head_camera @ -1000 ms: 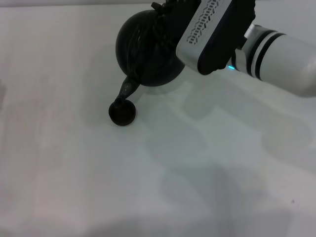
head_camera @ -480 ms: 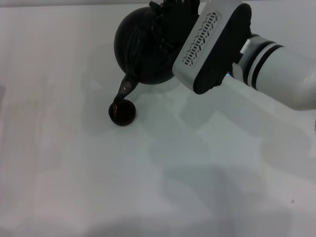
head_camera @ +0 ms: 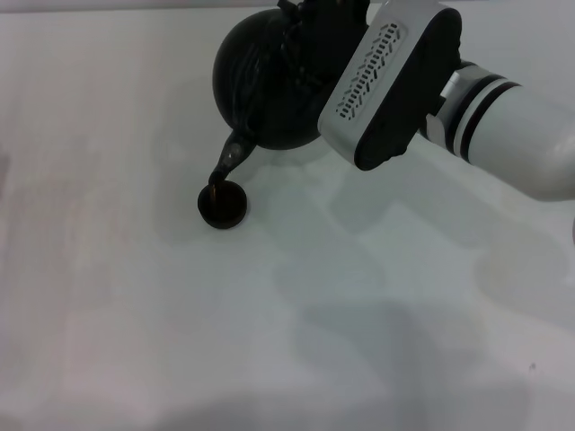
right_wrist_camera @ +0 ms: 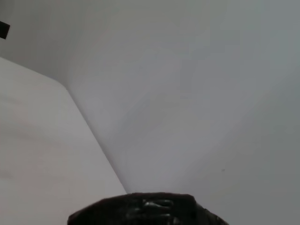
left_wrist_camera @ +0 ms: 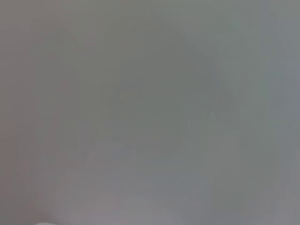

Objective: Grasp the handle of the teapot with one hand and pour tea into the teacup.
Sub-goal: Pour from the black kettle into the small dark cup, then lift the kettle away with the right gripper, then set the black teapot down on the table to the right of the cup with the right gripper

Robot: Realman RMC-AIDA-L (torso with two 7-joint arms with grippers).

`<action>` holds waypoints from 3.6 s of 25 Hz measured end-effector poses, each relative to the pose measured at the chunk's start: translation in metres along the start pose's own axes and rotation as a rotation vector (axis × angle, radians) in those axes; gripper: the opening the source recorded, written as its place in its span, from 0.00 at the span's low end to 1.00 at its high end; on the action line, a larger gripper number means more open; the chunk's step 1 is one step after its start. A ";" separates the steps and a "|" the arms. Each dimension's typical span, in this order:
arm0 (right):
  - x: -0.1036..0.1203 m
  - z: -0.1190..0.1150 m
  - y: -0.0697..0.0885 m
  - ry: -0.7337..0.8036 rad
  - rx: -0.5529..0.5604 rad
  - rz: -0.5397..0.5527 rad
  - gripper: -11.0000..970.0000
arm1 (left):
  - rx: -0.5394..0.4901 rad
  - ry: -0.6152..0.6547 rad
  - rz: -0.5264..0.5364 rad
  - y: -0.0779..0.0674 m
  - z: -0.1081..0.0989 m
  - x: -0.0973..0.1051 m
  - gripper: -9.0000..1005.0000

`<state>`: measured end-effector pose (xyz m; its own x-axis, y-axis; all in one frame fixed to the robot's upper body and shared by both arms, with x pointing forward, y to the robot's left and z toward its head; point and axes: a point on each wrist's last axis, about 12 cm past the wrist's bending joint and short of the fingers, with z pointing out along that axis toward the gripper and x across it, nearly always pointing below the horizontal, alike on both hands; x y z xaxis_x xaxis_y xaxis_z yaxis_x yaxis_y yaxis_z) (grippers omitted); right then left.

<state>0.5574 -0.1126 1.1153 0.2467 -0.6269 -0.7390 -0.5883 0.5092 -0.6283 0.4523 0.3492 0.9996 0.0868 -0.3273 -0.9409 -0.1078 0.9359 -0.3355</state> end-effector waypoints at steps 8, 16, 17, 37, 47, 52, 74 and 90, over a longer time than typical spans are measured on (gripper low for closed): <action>0.000 0.000 0.000 -0.003 0.007 -0.010 0.14 | 0.002 0.000 0.000 0.000 0.001 0.000 0.88; 0.000 -0.001 0.001 -0.004 0.007 -0.030 0.14 | 0.001 0.001 0.000 0.000 0.001 0.000 0.88; 0.000 -0.001 0.002 -0.007 0.008 -0.036 0.14 | 0.002 0.001 0.000 -0.001 0.001 0.000 0.88; 0.002 -0.005 0.009 -0.027 0.037 -0.069 0.14 | 0.002 -0.001 -0.001 -0.001 0.002 0.000 0.88; 0.004 -0.005 0.009 -0.023 0.045 -0.072 0.13 | 0.002 0.000 -0.001 -0.001 0.002 0.000 0.88; 0.005 -0.005 0.009 -0.019 0.045 -0.067 0.13 | 0.004 -0.001 -0.001 -0.002 0.003 0.000 0.88; 0.017 -0.019 -0.020 0.080 -0.025 0.341 0.13 | 0.008 0.001 -0.017 -0.005 0.003 0.002 0.88; 0.069 -0.063 -0.083 0.192 -0.082 0.720 0.13 | 0.003 0.011 -0.015 -0.004 0.004 0.002 0.88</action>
<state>0.5743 -0.2352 1.1320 -0.3554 -0.2514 -0.9003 -0.6107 0.7916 0.0200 0.4566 0.3449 0.9989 0.0772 -0.3432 -0.9361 -0.1031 0.9311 -0.3498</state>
